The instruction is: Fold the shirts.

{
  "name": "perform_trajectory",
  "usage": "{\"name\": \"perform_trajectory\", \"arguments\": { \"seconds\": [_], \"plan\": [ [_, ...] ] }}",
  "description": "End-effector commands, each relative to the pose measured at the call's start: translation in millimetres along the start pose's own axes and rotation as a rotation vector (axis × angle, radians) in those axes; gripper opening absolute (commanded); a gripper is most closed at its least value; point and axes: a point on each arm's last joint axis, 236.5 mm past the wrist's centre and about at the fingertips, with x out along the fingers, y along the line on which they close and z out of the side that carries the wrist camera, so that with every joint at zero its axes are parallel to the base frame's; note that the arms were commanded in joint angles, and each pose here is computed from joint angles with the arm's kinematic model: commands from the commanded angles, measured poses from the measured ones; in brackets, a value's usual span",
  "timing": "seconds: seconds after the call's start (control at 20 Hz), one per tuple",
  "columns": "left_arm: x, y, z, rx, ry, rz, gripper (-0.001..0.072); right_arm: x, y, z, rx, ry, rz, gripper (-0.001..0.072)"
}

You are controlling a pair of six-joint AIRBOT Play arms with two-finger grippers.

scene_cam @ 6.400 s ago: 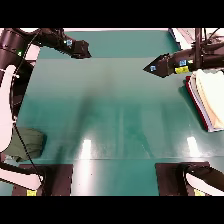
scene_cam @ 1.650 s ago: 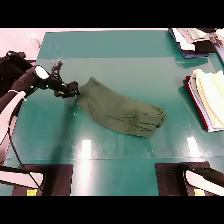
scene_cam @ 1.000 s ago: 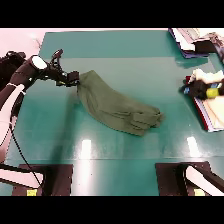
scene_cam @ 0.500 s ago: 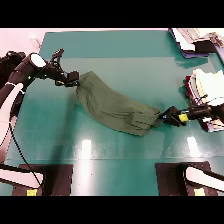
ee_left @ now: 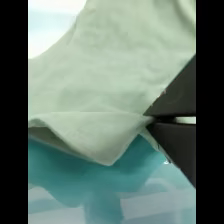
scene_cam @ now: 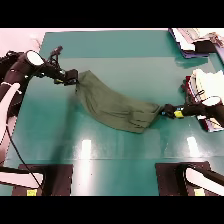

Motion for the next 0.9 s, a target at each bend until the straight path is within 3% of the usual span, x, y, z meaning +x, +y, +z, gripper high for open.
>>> {"name": "perform_trajectory", "arguments": {
  "seconds": [0.0, 0.25, 0.5, 0.7, 0.85],
  "plan": [
    [-65, -28, 36, 0.108, -0.166, 0.009, 0.0025, -64, 32, 39, -0.155, -0.181, -0.016, 0.0015],
    [-283, -137, 75, 0.352, -0.643, -0.062, 0.0025, -235, 126, 74, -0.395, -0.526, -0.041, 0.0015],
    [-476, -213, 22, 0.517, -1.045, -0.119, 0.0025, -368, 202, 62, -0.549, -0.838, -0.134, 0.0014],
    [-506, -221, 1, 0.545, -1.103, -0.119, 0.0025, -399, 221, 59, -0.547, -0.874, -0.151, 0.0014],
    [-444, -198, 19, 0.5, -0.937, -0.09, 0.0025, -390, 222, 78, -0.524, -0.794, -0.102, 0.0013]
  ]
}}
